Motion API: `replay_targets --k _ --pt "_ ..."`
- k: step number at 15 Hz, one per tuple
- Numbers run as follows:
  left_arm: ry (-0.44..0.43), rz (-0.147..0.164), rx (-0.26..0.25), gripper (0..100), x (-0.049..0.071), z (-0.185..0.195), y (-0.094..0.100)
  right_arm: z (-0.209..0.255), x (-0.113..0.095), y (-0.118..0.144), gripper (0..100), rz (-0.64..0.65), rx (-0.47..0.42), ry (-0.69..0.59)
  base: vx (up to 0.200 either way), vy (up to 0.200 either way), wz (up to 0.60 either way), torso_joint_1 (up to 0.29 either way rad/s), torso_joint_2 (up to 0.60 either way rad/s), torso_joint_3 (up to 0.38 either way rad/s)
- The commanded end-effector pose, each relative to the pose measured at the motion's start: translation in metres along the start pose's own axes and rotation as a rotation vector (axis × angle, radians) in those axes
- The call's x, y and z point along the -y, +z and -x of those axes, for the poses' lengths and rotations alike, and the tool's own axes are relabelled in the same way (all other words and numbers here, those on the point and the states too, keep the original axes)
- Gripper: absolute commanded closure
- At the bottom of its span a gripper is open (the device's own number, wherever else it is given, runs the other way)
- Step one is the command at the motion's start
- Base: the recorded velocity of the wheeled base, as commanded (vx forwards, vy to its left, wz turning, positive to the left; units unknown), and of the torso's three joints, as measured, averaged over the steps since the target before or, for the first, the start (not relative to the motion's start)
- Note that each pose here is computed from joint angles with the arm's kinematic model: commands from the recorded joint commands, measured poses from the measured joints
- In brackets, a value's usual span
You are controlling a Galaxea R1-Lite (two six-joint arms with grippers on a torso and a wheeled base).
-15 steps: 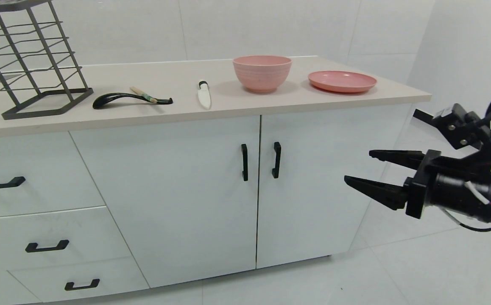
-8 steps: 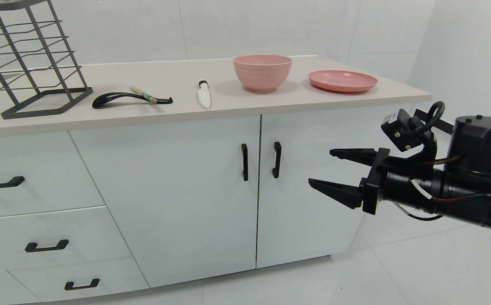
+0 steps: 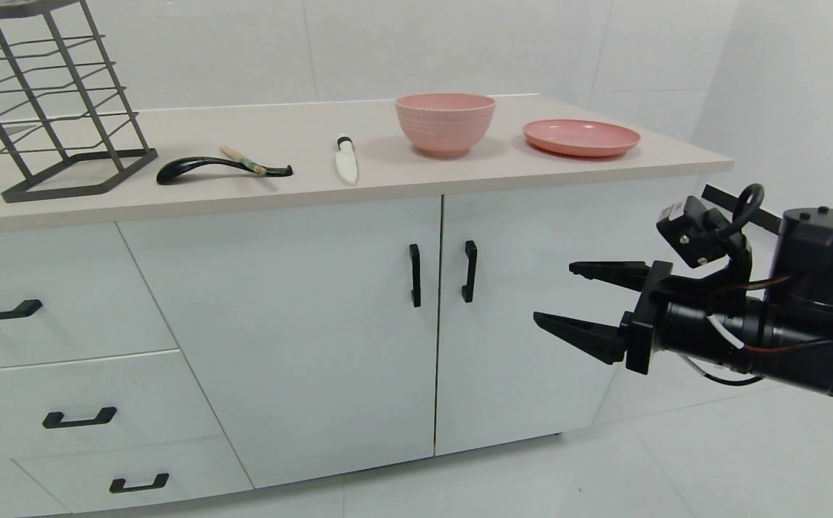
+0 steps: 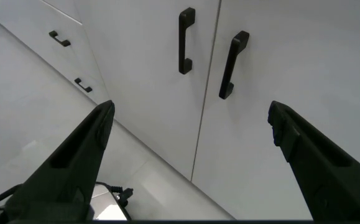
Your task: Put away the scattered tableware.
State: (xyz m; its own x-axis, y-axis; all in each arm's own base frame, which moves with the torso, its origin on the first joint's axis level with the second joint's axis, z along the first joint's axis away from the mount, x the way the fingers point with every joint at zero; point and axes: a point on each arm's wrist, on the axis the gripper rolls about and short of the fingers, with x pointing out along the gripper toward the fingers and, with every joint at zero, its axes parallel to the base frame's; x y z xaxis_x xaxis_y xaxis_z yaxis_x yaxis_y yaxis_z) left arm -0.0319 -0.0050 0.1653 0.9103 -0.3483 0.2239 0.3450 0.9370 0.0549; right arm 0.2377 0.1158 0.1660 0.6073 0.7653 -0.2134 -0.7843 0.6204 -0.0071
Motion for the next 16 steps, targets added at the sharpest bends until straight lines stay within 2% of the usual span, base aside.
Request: replay_targets --k 1,2,3,5,6,8,9,10,11,13,16 --pt "-0.268 0.126 -0.127 0 -0.004 -0.022 0.001 0.002 -0.001 0.001 0 0.003 0.005 0.0 0.0 0.0 0.0 0.0 0.0 0.0" --pt "-0.268 0.126 -0.127 0 -0.004 -0.022 0.001 0.002 -0.001 0.001 0 0.003 0.005 0.0 0.0 0.0 0.0 0.0 0.0 0.0" --pt "-0.344 0.182 -0.2 0 -0.007 -0.043 0.006 0.002 0.0 0.001 0 0.003 0.004 -0.002 0.0 0.0 0.0 0.0 0.0 0.0" --pt "-0.424 0.192 -0.226 0 -0.01 -0.068 0.01 0.002 0.0 -0.001 0 0.002 -0.001 0.001 0.0 0.0 0.0 0.0 0.0 0.0" --pt "-0.432 0.189 -0.229 0 -0.011 -0.074 0.01 0.002 -0.001 -0.001 0 0.001 -0.003 0.001 0.0 0.0 0.0 0.0 0.0 0.0" --pt "-0.471 0.114 -0.248 0 -0.013 -0.1 0.006 0.003 0.0 -0.005 0 -0.006 -0.013 0.013 0.0 0.0 0.0 0.0 0.0 0.0" --pt "-0.506 0.064 -0.245 0 -0.012 -0.109 0.004 0.005 -0.002 -0.007 0 -0.01 -0.019 0.017 0.0 0.0 0.0 0.0 0.0 0.0" --pt "-0.544 0.034 -0.238 0 -0.01 -0.116 0.003 0.005 -0.002 -0.009 0 -0.012 -0.023 0.017 0.0 0.0 0.0 0.0 0.0 0.0" --pt "-0.598 0.015 -0.234 0 -0.006 -0.124 0.002 0.006 -0.002 -0.01 0 -0.014 -0.026 0.016 0.0 0.0 0.0 0.0 0.0 0.0" --pt "-0.698 0.0 -0.24 0 0.004 -0.14 -0.001 0.007 0.0 -0.012 0 -0.012 -0.032 0.01 0.0 0.0 0.0 0.0 0.0 0.0" --pt "-0.755 0.0 -0.278 0 0.014 -0.173 -0.012 0.004 0.001 -0.014 0 -0.003 -0.019 0.062 0.0 0.0 0.0 0.0 0.0 0.0"
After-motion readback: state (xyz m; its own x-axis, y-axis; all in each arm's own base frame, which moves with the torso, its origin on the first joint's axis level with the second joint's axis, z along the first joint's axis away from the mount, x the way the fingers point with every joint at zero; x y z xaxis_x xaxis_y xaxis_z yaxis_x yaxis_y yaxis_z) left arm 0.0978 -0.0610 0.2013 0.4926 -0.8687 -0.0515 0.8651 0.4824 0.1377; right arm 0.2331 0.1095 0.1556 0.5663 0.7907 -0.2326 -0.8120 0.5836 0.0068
